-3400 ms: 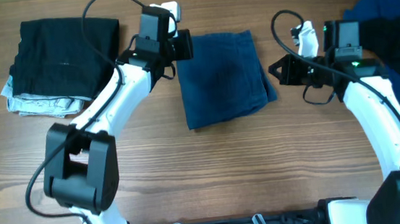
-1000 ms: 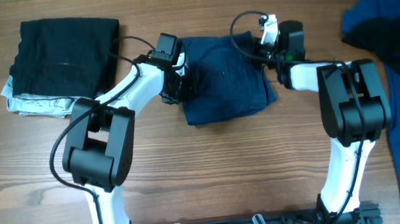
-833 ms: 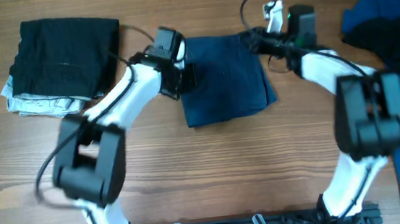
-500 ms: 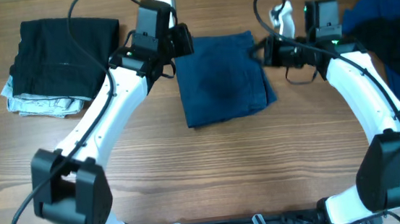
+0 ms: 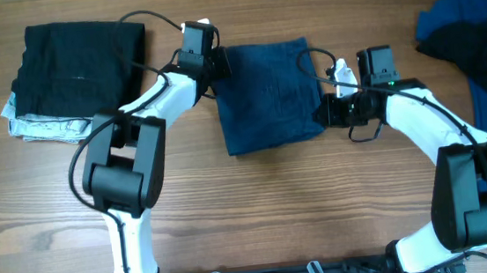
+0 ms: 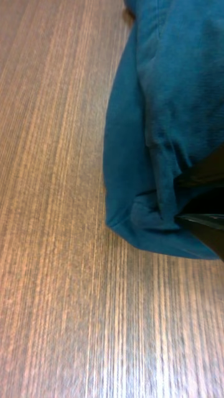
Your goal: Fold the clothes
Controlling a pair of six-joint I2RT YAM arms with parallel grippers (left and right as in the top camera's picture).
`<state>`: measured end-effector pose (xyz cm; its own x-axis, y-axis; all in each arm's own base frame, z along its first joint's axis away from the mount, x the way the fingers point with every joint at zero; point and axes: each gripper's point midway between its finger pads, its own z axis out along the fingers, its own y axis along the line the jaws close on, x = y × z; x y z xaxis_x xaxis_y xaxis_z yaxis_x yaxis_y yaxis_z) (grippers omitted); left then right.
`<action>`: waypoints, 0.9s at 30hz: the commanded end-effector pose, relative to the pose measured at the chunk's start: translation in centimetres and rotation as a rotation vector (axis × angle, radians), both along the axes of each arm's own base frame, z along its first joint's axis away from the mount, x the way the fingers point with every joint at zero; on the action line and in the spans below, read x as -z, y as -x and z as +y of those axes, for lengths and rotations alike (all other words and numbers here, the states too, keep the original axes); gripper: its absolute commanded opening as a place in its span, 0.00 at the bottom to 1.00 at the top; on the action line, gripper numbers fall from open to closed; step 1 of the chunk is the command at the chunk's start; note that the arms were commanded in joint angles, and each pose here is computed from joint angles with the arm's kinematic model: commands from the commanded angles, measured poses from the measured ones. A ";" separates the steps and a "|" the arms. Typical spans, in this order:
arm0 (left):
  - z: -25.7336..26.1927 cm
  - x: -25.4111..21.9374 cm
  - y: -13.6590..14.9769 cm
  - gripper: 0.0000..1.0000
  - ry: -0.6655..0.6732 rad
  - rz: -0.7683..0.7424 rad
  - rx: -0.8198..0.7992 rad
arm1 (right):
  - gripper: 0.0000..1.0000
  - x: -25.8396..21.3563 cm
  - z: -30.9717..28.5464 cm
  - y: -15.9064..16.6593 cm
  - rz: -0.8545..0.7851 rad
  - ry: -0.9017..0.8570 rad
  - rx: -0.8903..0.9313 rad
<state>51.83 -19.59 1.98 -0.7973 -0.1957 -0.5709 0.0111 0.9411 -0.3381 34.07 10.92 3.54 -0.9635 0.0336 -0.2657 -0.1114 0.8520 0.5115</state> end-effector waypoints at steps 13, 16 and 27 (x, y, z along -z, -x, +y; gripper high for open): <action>0.6 -2.9 -2.3 0.08 -0.006 -0.134 -0.047 | 0.04 3.8 -2.3 -0.1 0.035 0.136 0.119; 1.0 -9.8 -2.5 0.11 0.020 -0.237 -0.064 | 0.04 2.1 -2.1 -1.0 0.000 0.127 0.104; -5.5 -18.6 8.9 0.04 0.290 -0.016 0.185 | 0.29 -8.4 -11.9 -3.8 -0.182 0.207 0.450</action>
